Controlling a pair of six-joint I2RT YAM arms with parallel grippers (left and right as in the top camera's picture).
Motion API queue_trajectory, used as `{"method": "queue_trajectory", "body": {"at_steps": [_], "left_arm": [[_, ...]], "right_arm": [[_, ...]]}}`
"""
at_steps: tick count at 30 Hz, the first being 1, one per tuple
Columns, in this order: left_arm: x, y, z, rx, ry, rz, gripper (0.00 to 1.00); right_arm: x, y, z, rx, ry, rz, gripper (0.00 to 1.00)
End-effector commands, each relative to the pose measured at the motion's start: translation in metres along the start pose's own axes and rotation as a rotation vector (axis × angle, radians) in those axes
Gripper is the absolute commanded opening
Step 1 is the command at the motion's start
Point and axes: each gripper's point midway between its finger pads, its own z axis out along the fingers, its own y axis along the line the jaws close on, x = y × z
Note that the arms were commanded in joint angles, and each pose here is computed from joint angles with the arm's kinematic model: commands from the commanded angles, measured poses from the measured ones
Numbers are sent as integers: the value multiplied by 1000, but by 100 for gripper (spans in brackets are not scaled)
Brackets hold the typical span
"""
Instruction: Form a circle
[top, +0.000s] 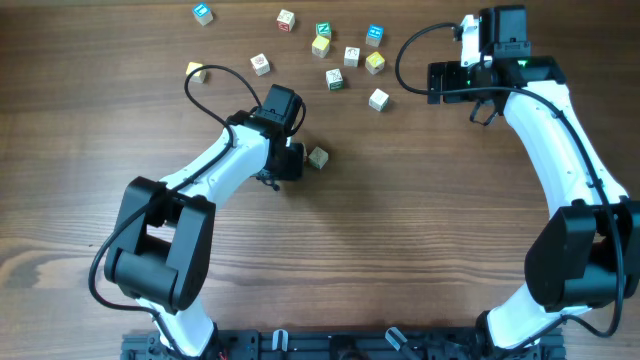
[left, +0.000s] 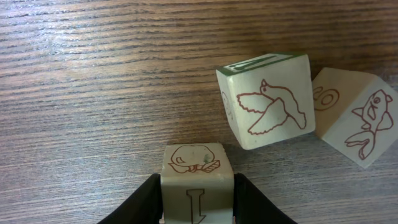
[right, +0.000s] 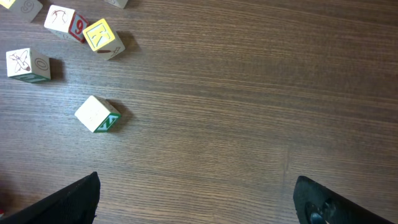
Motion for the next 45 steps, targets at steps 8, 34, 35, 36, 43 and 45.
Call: {"method": "queue_trajectory", "body": {"at_steps": [8, 34, 35, 36, 43, 45], "left_arm": [[3, 0, 5, -4, 11, 99, 36], [-1, -2, 5, -2, -8, 182, 41], [-1, -2, 5, -2, -8, 182, 42], [-1, -1, 5, -2, -8, 182, 42], [-1, -2, 5, -2, -8, 182, 36], [-1, -2, 5, -2, -8, 182, 35]], "right_arm": [[-2, -1, -2, 3, -7, 14, 100], [-2, -1, -2, 3, -7, 14, 100], [-2, -1, -2, 3, -7, 14, 100], [-2, -1, -2, 3, -7, 14, 100], [-2, -1, -2, 3, -7, 14, 100], [-2, -1, -2, 3, -7, 14, 100]]}}
